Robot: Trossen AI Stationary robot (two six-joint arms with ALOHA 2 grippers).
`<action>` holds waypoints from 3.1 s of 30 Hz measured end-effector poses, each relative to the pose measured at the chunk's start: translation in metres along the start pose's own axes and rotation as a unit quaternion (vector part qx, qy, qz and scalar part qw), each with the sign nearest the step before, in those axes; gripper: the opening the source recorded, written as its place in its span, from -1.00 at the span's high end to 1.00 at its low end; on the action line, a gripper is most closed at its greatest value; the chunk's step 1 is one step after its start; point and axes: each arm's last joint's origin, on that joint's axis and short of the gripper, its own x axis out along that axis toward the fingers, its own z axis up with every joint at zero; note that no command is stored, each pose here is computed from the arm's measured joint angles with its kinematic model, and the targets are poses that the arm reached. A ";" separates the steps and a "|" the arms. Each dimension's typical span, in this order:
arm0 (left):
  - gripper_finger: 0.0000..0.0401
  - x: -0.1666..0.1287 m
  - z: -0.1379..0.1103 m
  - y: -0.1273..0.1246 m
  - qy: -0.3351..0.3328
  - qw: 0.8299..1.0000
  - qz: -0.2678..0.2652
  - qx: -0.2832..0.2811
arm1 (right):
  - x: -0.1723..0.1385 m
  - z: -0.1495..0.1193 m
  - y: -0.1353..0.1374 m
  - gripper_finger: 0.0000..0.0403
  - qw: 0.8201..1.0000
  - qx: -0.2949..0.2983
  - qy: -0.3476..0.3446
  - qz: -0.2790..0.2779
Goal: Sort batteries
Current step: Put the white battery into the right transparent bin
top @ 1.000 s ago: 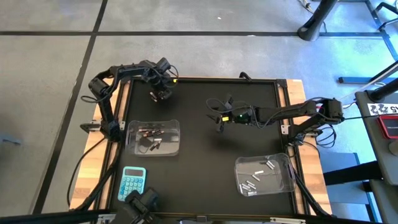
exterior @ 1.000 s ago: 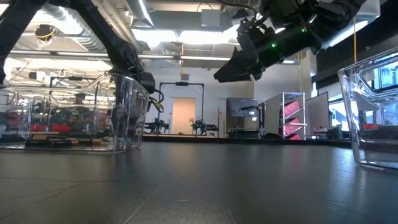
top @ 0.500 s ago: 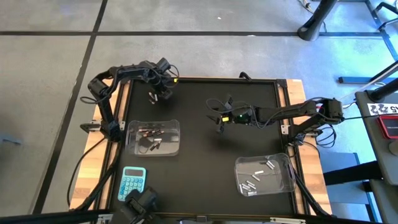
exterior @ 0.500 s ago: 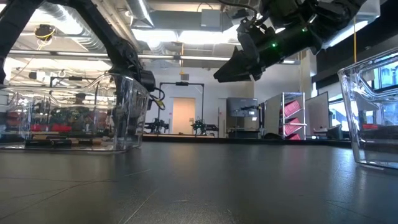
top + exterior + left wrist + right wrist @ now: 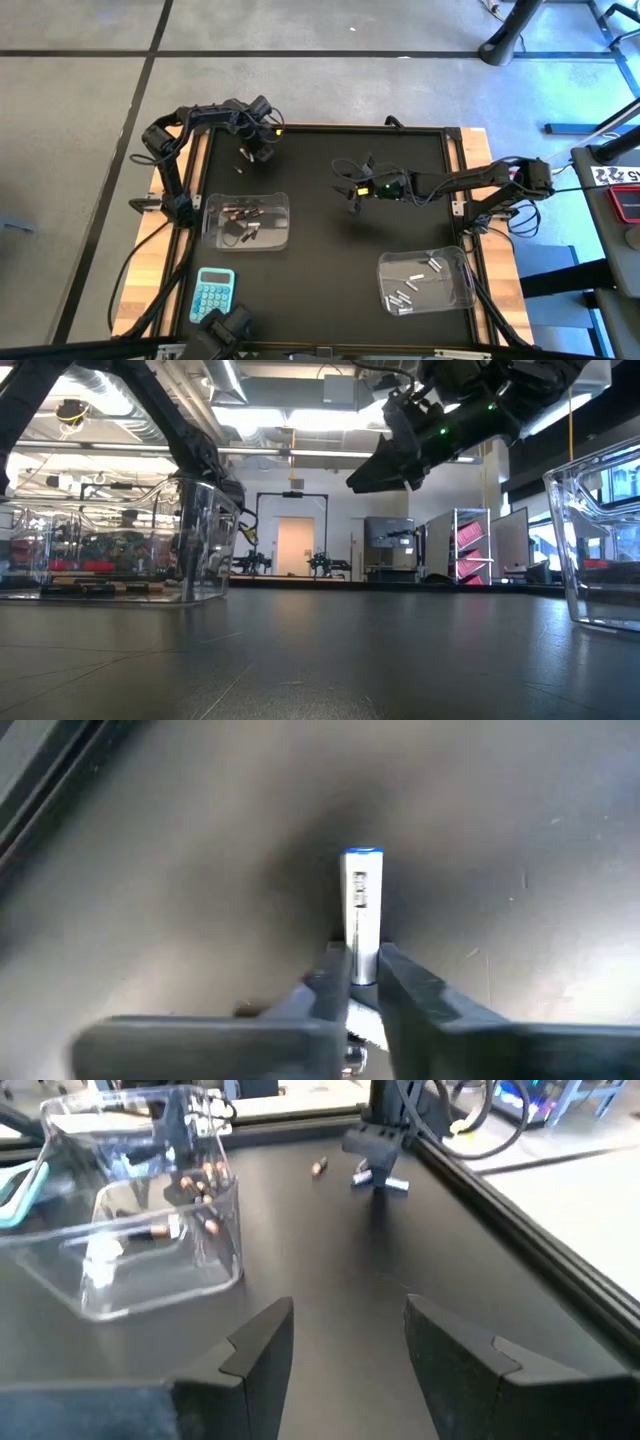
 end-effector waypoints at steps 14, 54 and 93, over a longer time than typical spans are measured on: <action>0.95 -0.076 0.030 -0.119 -0.168 0.975 -0.006 0.147 | -0.079 0.015 0.013 0.04 0.995 -0.032 0.061 -0.067; -0.01 -0.082 0.067 -0.285 -0.157 0.917 -0.093 0.355 | -0.054 -0.096 0.008 0.04 0.993 -0.021 0.119 0.017; 0.13 -0.122 -0.175 -0.179 -0.408 0.908 -0.035 0.087 | -0.094 0.002 0.032 0.91 0.986 -0.084 0.139 0.022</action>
